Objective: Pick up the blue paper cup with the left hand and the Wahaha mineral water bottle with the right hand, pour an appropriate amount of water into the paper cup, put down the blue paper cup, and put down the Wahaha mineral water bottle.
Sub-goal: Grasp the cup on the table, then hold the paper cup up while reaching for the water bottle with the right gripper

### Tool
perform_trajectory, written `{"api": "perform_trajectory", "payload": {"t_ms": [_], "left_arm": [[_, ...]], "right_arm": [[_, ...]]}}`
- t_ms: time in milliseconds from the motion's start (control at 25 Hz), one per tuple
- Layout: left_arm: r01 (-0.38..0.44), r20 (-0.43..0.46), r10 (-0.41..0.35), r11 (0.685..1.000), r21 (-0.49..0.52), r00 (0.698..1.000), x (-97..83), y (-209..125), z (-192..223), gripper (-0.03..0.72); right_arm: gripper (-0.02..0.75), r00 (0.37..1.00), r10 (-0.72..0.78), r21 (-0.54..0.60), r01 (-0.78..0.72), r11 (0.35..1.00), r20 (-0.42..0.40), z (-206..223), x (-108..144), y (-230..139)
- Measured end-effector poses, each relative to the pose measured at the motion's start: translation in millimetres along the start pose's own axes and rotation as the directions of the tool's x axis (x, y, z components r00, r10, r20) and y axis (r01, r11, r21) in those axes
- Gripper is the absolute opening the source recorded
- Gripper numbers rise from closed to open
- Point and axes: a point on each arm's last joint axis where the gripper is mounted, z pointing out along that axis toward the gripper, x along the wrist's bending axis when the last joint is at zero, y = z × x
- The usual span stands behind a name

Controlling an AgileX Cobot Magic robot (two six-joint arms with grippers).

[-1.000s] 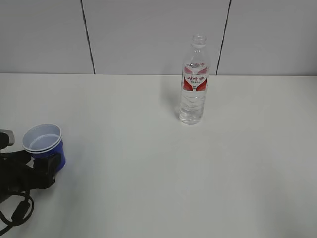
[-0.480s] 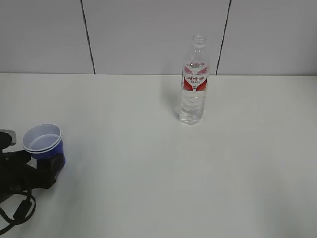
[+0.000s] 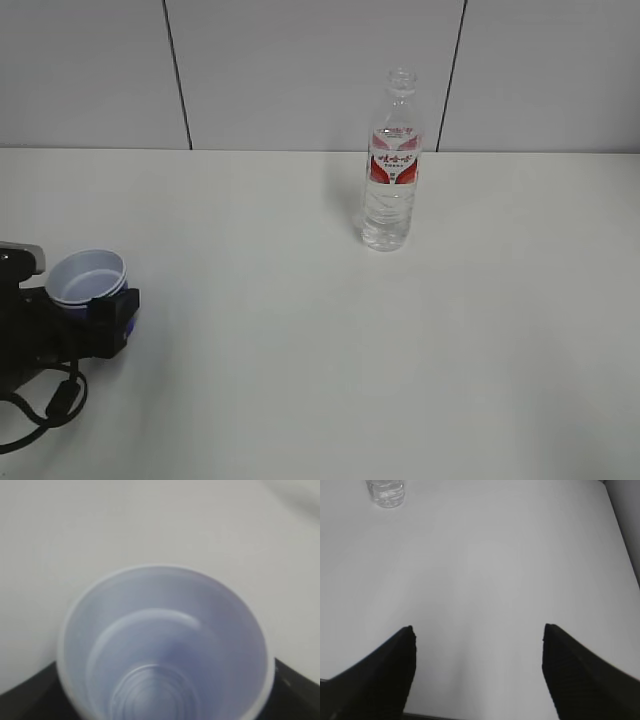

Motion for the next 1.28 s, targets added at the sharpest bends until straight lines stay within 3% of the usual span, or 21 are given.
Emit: {"api": "perform_trajectory", "payload": {"t_ms": [160, 360, 560, 840, 1040, 1280], "left_arm": [[0.000, -0.001, 0.000, 1.000, 0.004, 1.000, -0.2, -2, 5, 0.631], [-0.001, -0.001, 0.001, 1.000, 0.003, 1.000, -0.2, -2, 6, 0.519], [-0.002, 0.002, 0.002, 1.000, 0.004, 1.000, -0.4, -3, 6, 0.507], [-0.047, 0.157, 0.045, 0.999, 0.006, 0.987, -16.1, -1, 4, 0.513], [-0.057, 0.239, 0.075, 0.995, -0.079, 0.968, -34.5, 19, -5, 0.518], [-0.060, 0.305, 0.100, 0.989, -0.136, 0.947, -52.9, 42, -21, 0.519]], "right_arm": [[0.587, 1.000, 0.000, 0.000, 0.000, 1.000, 0.000, 0, 0, 0], [0.587, 1.000, 0.000, 0.000, 0.000, 1.000, 0.000, 0, 0, 0], [0.587, 1.000, 0.000, 0.000, 0.000, 1.000, 0.000, 0, 0, 0], [0.587, 1.000, 0.000, 0.000, 0.000, 1.000, 0.000, 0, 0, 0], [0.587, 1.000, 0.008, -0.021, -0.009, 1.000, -0.014, -2, 1, 2], [0.587, 0.999, 0.021, -0.100, -0.025, 0.995, -0.043, 12, 0, 37]]}}
